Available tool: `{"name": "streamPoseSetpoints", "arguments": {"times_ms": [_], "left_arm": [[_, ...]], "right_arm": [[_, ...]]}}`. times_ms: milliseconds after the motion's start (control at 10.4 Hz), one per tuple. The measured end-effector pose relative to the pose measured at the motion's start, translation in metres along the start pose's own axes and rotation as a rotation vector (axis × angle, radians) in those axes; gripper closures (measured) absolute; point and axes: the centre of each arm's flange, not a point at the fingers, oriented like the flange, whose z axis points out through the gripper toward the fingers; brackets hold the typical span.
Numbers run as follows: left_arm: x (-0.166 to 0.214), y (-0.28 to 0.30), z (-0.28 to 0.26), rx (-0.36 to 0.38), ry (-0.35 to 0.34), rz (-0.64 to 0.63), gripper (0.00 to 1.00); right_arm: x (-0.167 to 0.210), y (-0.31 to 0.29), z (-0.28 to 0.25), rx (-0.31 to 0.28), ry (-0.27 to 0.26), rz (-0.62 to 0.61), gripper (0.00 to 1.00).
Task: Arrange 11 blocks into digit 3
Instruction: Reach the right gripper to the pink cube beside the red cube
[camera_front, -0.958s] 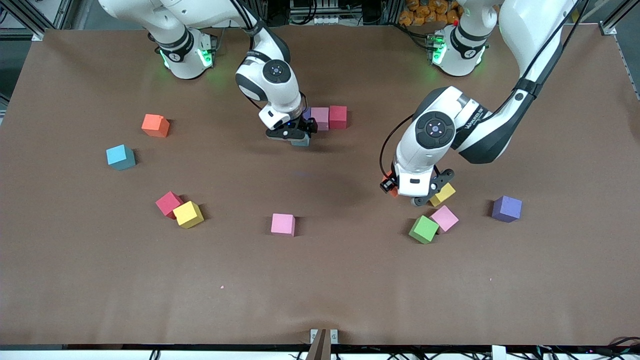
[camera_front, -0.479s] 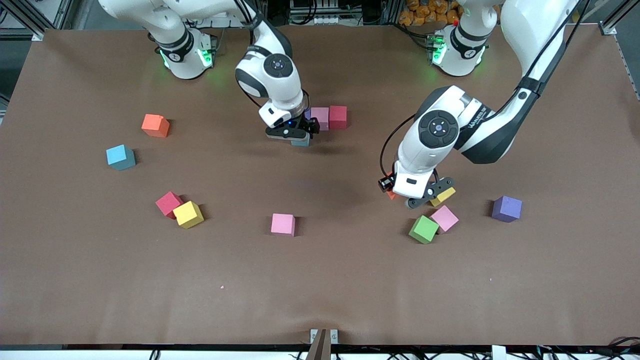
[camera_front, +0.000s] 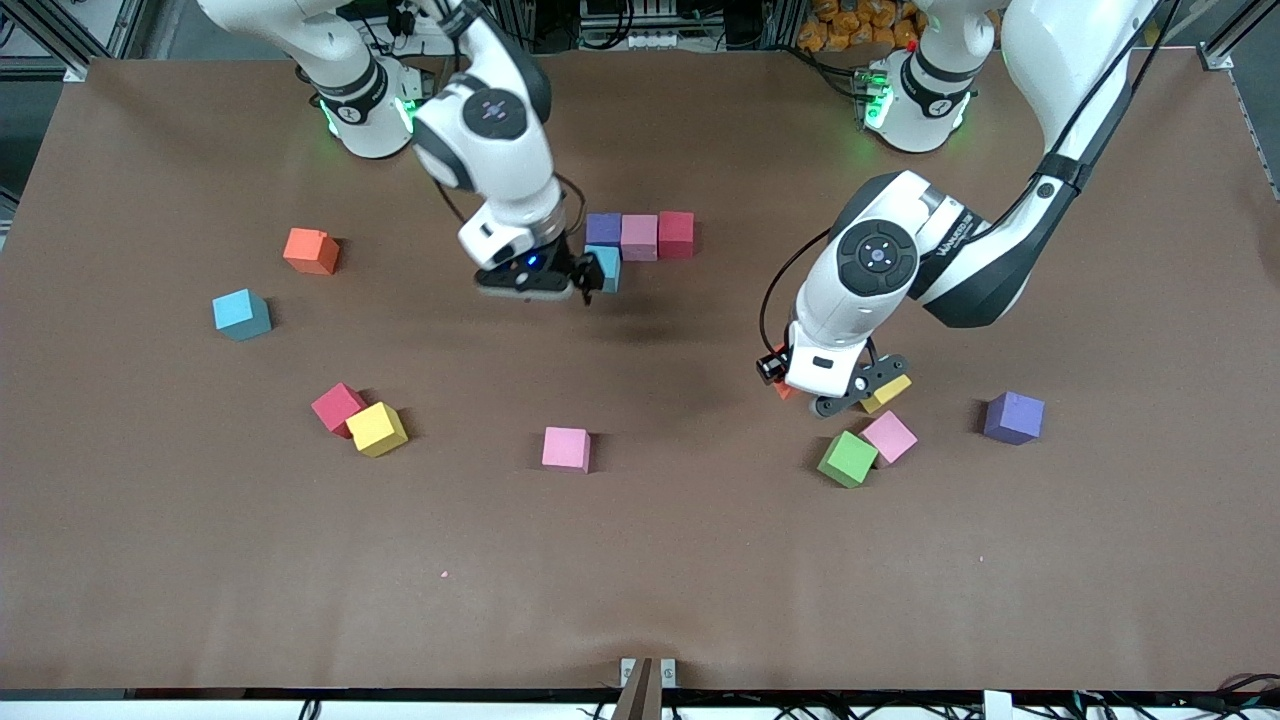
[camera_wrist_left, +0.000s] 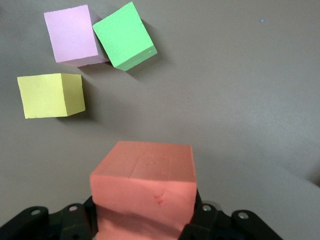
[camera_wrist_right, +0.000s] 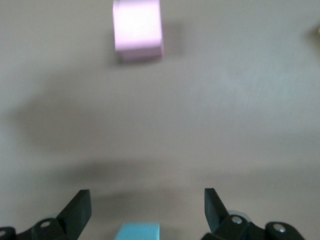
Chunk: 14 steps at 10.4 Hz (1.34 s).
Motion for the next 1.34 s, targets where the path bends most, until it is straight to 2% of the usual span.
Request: {"name": "streamPoseSetpoints", "arguments": {"times_ms": [96, 383, 575, 862, 1053, 1341], "left_arm": [[-0.001, 0.0, 0.0, 0.0, 0.0, -0.002, 0.37], [-0.007, 0.004, 0.0, 0.001, -0.001, -0.042, 0.37], [-0.008, 0.005, 0.0, 0.002, -0.001, -0.055, 0.37], [-0.007, 0.005, -0.001, 0.0, 0.0, -0.083, 0.37], [-0.004, 0.007, -0.008, -0.013, 0.006, -0.097, 0.37], [-0.004, 0.007, -0.009, -0.015, 0.007, -0.103, 0.37]], "right_arm": [[0.033, 0.01, 0.002, 0.008, 0.007, 0.002, 0.0], [0.124, 0.056, 0.044, 0.011, -0.016, -0.01, 0.0], [0.157, 0.061, 0.059, 0.031, -0.003, -0.023, 0.0], [0.178, 0.033, 0.073, 0.049, 0.018, -0.114, 0.0], [0.17, 0.001, 0.089, 0.006, 0.015, -0.213, 0.0], [0.152, -0.029, 0.121, -0.015, 0.008, -0.281, 0.0]]}}
